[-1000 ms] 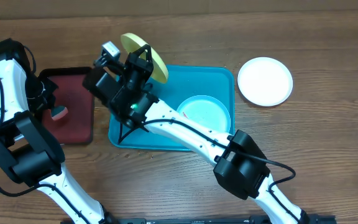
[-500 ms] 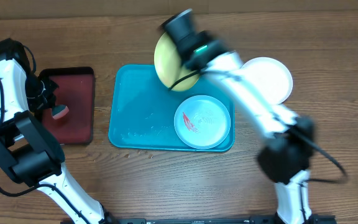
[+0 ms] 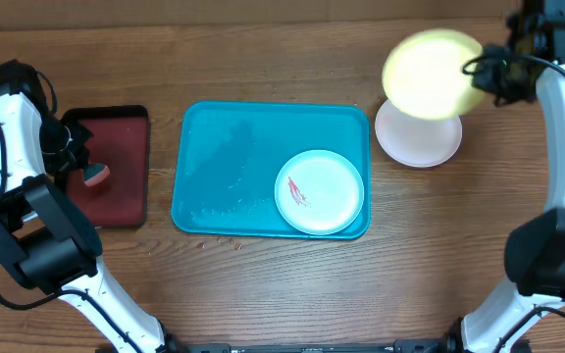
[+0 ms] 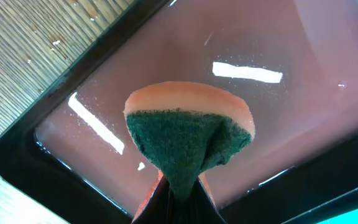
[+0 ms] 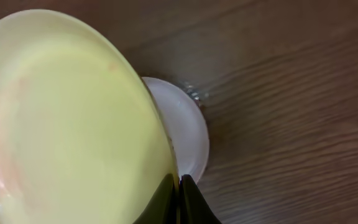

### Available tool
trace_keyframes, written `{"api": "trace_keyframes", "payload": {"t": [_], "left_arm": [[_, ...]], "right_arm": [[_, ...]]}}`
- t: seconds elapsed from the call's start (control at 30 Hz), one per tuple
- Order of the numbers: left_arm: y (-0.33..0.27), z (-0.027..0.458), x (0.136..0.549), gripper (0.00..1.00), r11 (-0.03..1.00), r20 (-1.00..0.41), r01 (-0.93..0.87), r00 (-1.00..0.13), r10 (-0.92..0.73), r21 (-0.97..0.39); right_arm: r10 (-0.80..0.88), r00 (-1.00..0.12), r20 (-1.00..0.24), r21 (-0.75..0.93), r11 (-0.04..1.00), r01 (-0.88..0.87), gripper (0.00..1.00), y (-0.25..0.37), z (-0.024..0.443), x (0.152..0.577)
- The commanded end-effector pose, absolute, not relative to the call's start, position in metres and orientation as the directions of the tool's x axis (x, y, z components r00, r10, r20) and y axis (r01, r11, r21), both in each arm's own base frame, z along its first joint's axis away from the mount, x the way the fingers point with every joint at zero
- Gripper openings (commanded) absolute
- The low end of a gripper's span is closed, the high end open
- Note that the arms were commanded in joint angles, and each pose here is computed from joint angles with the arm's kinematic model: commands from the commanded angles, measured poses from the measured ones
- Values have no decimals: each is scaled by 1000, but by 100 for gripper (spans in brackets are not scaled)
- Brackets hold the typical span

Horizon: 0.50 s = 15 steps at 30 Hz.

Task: Clean dirty plates on tray and stack at the side
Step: 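Lift the yellow plate with the right gripper and stack it on the white plate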

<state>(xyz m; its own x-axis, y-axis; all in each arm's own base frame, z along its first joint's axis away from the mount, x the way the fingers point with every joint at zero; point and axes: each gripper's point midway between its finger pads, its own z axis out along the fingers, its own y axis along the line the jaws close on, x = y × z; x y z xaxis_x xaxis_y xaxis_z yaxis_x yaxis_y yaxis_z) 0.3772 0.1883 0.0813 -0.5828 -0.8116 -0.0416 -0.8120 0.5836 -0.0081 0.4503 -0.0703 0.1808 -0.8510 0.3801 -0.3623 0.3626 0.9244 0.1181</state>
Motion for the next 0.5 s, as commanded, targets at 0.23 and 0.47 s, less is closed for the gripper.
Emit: {"api": "trace_keyframes", "payload": {"t": [0.23,0.47], "left_arm": [[184,81,378,4,604,-32,-796,-604,-797,-22],[184,81,378,4,604,-32,-796,-604,-797,-22]], "right_arm": [[437,-860,-262,268,889,370,4,-61,87,440],[425,-869,-255,266,894,359,37,-54,80,438]]}}
